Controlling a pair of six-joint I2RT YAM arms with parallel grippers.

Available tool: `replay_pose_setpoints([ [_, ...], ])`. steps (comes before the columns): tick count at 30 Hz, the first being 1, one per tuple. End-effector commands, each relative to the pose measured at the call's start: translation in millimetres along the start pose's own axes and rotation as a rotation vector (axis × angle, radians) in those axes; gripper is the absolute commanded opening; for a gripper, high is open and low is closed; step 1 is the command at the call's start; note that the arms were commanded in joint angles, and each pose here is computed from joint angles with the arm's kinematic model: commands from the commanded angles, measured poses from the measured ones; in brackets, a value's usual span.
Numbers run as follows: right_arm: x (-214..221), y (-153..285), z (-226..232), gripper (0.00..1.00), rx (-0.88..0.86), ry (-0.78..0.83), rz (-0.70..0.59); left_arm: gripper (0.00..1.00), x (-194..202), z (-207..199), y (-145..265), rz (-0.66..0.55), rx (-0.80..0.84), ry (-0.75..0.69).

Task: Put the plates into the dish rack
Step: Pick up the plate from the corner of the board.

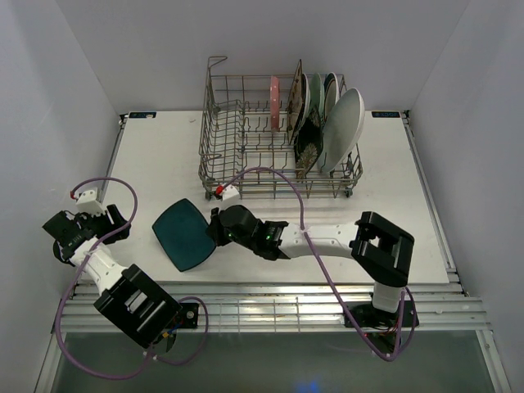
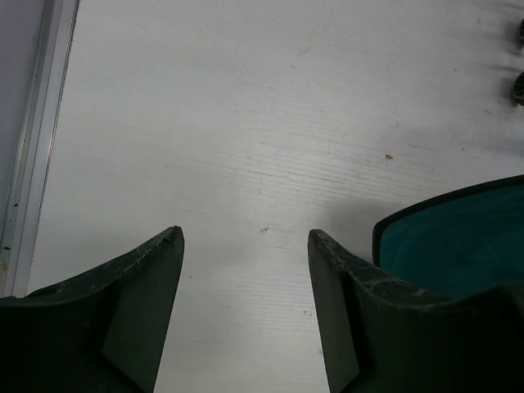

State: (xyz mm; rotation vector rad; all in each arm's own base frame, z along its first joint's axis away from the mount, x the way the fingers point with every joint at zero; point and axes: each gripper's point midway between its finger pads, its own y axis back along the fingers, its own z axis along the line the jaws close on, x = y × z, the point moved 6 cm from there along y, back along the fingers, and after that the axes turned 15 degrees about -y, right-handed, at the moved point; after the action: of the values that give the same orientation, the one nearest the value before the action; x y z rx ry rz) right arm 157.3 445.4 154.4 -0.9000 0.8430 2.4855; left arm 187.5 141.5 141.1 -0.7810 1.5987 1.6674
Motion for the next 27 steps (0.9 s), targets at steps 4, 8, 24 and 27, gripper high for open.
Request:
replay_pose_setpoints([
  [4, -65.8, 30.9, 46.4, 0.08, -0.053, 0.146, -0.183, 0.72, -9.8, 2.3, 5.6, -0.031, -0.016, -0.019],
  [8, -77.2, 38.0, 55.7, 0.08, -0.058, 0.197, -0.201, 0.72, -9.0, 1.6, 5.8, -0.029, -0.016, -0.018],
  [24, -114.6, 67.3, 82.7, 0.08, -0.011, 0.378, -0.265, 0.72, -8.6, 1.8, 6.5, -0.032, -0.025, -0.020],
  [27, -125.1, 72.0, 90.8, 0.08, -0.013, 0.394, -0.281, 0.72, -9.6, 2.2, 6.9, -0.035, -0.028, -0.023],
])
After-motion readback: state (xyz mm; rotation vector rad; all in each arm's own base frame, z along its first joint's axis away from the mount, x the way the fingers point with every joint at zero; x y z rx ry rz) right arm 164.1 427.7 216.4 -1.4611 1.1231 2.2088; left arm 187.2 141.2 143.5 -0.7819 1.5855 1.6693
